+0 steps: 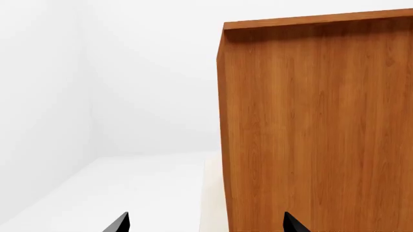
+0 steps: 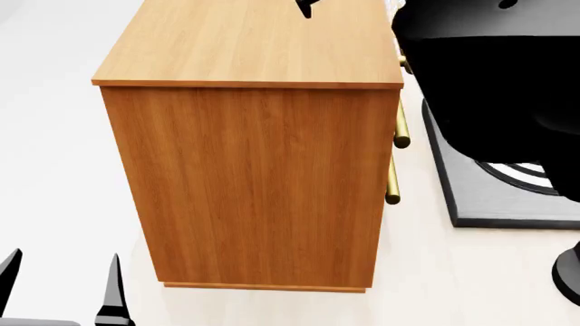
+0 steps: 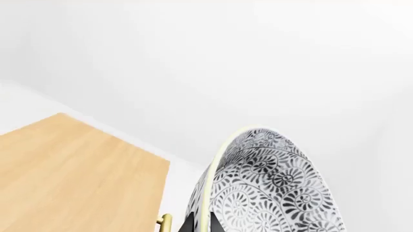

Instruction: Put the bowl on the top of the cabinet.

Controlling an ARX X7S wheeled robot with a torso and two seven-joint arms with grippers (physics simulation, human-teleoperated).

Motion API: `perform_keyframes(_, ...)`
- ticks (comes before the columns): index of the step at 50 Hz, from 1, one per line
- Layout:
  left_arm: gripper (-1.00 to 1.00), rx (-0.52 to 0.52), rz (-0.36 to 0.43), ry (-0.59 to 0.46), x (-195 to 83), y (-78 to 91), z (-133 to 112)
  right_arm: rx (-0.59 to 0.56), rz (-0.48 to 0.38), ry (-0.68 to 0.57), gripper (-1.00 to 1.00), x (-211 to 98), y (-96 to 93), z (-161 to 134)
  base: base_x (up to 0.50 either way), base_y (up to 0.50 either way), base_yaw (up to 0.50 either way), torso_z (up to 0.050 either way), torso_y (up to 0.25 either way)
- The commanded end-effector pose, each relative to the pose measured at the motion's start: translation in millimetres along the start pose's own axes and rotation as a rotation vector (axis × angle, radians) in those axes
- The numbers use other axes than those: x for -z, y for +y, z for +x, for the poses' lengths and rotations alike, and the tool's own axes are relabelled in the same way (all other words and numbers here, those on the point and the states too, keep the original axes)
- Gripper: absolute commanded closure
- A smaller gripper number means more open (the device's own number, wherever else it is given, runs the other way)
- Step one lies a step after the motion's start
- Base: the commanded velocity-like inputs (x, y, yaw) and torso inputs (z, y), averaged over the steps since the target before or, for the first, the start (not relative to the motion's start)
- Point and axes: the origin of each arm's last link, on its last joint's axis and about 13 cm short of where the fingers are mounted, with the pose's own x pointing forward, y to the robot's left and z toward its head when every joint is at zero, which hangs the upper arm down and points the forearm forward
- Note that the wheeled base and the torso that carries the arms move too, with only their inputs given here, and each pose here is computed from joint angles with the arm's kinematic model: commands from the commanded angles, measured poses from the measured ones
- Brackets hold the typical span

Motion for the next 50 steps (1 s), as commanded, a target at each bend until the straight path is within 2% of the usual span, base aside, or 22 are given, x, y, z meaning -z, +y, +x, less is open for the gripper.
perform_keyframes(1, -1.00, 0.000, 0.004, 0.004, 0.7, 0.0, 0.6, 0.027, -0.025, -0.059, 1.00, -38.8, -1.2, 3.7, 0.00, 0.00, 0.00, 0.000, 0.000)
perform_keyframes(10, -1.00, -0.004, 0.006, 0.007, 1.6, 1.4, -0.2, 0.002, 0.014, -0.122, 1.00, -65.0, 5.0, -5.7, 0.00, 0.00, 0.00, 0.000, 0.000)
perform_keyframes(20, -1.00, -0.005, 0.003, 0.003, -0.3, 3.1, -1.1, -0.009, 0.010, -0.147, 1.00, -83.0, 12.8, -7.3, 0.00, 0.00, 0.00, 0.000, 0.001)
perform_keyframes(33, -1.00, -0.006, 0.001, 0.008, 2.5, 3.9, -0.8, 0.027, 0.092, -0.150, 1.00, -89.1, 26.7, 4.5, 0.00, 0.00, 0.00, 0.000, 0.001)
perform_keyframes(40, -1.00, -0.011, -0.001, 0.012, 3.5, 5.3, -2.9, 0.015, 0.070, -0.146, 1.00, -91.6, 37.6, 12.8, 0.00, 0.00, 0.00, 0.000, 0.000)
perform_keyframes(50, -1.00, -0.004, 0.006, 0.010, 2.4, 5.0, -1.1, 0.020, 0.116, -0.131, 1.00, -100.2, 50.1, 16.1, 0.00, 0.00, 0.00, 0.000, 0.000)
